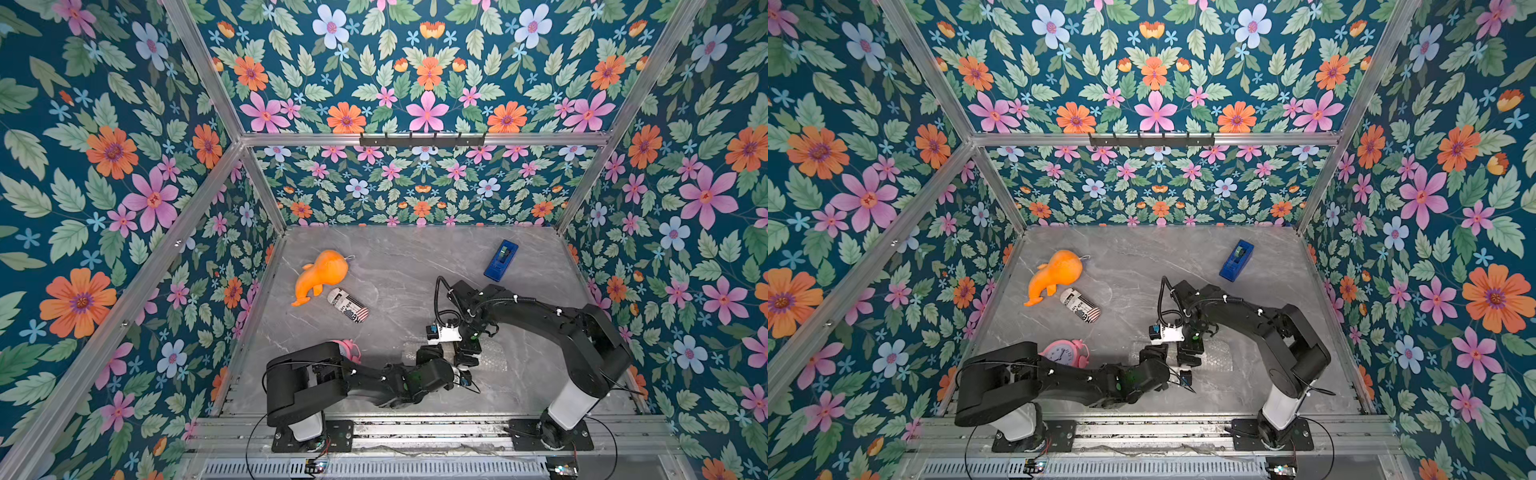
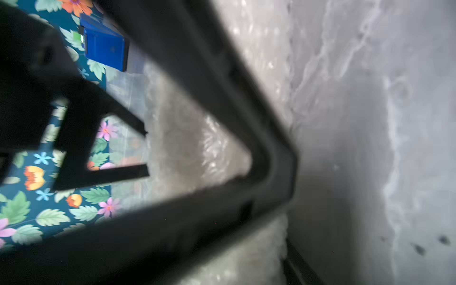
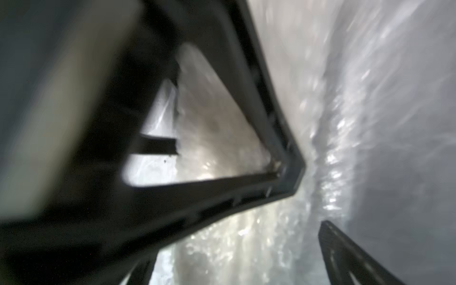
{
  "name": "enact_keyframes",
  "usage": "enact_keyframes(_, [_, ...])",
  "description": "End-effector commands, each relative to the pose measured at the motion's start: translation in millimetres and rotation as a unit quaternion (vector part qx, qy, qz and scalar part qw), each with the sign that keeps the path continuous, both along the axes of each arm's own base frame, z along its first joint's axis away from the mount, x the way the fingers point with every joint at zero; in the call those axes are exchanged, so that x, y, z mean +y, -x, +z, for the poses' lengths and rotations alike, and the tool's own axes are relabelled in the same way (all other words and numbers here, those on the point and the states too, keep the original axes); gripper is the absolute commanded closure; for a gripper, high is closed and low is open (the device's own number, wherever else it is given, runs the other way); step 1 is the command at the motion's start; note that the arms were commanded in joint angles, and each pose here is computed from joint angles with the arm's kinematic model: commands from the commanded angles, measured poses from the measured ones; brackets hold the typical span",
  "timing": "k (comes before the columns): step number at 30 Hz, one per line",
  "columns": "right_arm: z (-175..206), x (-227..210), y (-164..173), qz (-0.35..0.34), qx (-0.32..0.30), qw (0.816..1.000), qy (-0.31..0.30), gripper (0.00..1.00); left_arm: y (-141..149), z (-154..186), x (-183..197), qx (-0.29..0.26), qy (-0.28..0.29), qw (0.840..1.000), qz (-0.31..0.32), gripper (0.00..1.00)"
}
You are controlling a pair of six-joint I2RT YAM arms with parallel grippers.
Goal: Wrap vases in bubble wrap
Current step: Wrap the vase in bubble wrap.
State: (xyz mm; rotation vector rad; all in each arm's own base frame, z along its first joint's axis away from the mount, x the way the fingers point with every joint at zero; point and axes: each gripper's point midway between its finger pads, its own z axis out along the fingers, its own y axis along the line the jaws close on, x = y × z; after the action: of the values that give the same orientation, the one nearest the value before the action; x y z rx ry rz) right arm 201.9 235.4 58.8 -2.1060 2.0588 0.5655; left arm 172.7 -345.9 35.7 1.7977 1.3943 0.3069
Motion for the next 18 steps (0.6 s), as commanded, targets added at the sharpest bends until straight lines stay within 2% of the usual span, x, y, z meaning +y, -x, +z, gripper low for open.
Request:
enact_keyframes(1, [21,2,-16,-0.013,-0.057,0.998,-0.031,0.00,29,-43,32,0.117,-0.087,0.989,-0.005,0.46])
enact_keyframes(4, [42,-4,-45,-0.063,-0.135,0.987,-0.054,0.00,35,-44,32,0.164,-0.086,0.983,0.006,0.47])
enact_keyframes(7, [69,-19,-71,-0.133,-0.202,0.967,-0.082,0.00,37,-45,32,0.201,-0.083,0.976,0.019,0.47])
enact_keyframes(10, [104,-46,-102,-0.250,-0.269,0.923,-0.114,0.00,39,-46,34,0.231,-0.085,0.968,0.034,0.47])
enact_keyframes(13, [139,-85,-122,-0.402,-0.304,0.851,-0.145,0.00,41,-51,36,0.252,-0.091,0.962,0.052,0.46])
enact_keyframes(15, [161,-119,-130,-0.525,-0.328,0.769,-0.159,0.00,37,-53,36,0.250,-0.091,0.961,0.073,0.46])
enact_keyframes(16, [170,-131,-126,-0.561,-0.328,0.741,-0.167,0.01,37,-55,35,0.253,-0.093,0.960,0.080,0.47])
enact_keyframes(18, [181,-147,-111,-0.622,-0.306,0.696,-0.186,0.01,35,-57,33,0.259,-0.094,0.956,0.100,0.49])
